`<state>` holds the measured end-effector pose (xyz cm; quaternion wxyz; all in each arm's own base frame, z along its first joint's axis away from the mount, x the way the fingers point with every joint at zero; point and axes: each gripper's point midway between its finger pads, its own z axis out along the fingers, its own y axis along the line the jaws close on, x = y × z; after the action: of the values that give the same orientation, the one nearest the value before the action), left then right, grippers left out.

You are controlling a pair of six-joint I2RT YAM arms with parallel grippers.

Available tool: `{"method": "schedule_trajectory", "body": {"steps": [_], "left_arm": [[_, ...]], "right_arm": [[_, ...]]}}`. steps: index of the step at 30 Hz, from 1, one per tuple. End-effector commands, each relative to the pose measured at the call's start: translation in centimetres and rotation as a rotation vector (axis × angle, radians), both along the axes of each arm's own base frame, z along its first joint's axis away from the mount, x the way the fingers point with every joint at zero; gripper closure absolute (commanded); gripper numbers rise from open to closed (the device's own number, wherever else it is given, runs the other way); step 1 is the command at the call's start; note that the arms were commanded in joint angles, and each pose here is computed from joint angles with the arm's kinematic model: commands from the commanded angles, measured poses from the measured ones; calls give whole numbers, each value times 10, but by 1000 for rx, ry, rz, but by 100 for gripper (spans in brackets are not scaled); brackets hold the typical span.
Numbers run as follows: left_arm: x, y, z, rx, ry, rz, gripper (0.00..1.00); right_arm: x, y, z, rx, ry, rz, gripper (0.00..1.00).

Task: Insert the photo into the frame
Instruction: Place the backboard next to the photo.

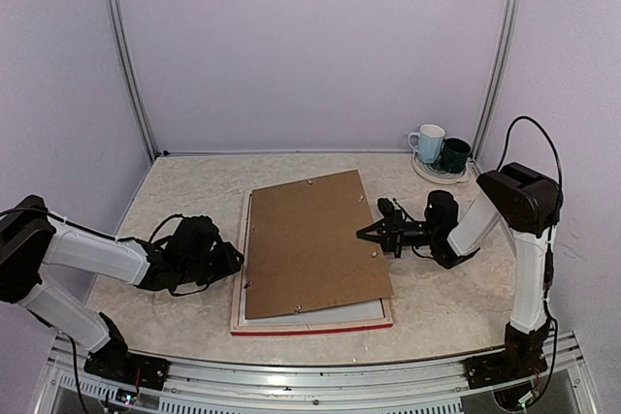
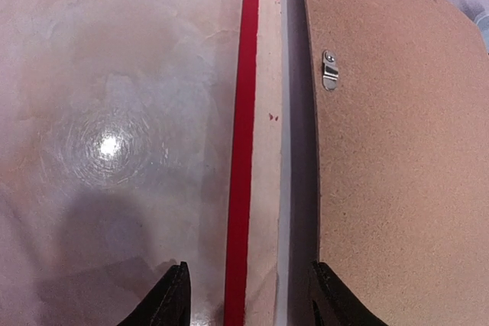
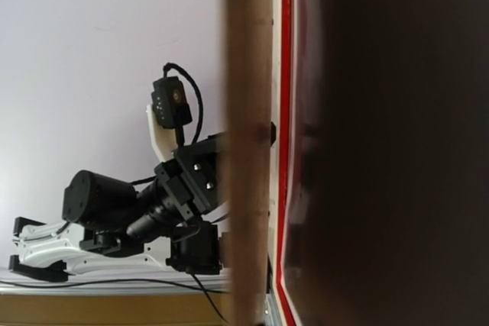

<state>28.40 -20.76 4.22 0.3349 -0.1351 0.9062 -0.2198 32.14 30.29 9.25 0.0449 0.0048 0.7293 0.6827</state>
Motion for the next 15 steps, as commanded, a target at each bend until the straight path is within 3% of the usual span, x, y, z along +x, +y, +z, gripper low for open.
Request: {"method": "schedule_trajectory", "body": {"steps": [1,15], "left_arm": [[-2,-6,-6,-10,10,-12,48],[-6,-9,-16,0,30,-29,54]], "right_arm": [[4,7,8,27,-82,15,100],[-4,12,-8,21,-56,21,100]]}}
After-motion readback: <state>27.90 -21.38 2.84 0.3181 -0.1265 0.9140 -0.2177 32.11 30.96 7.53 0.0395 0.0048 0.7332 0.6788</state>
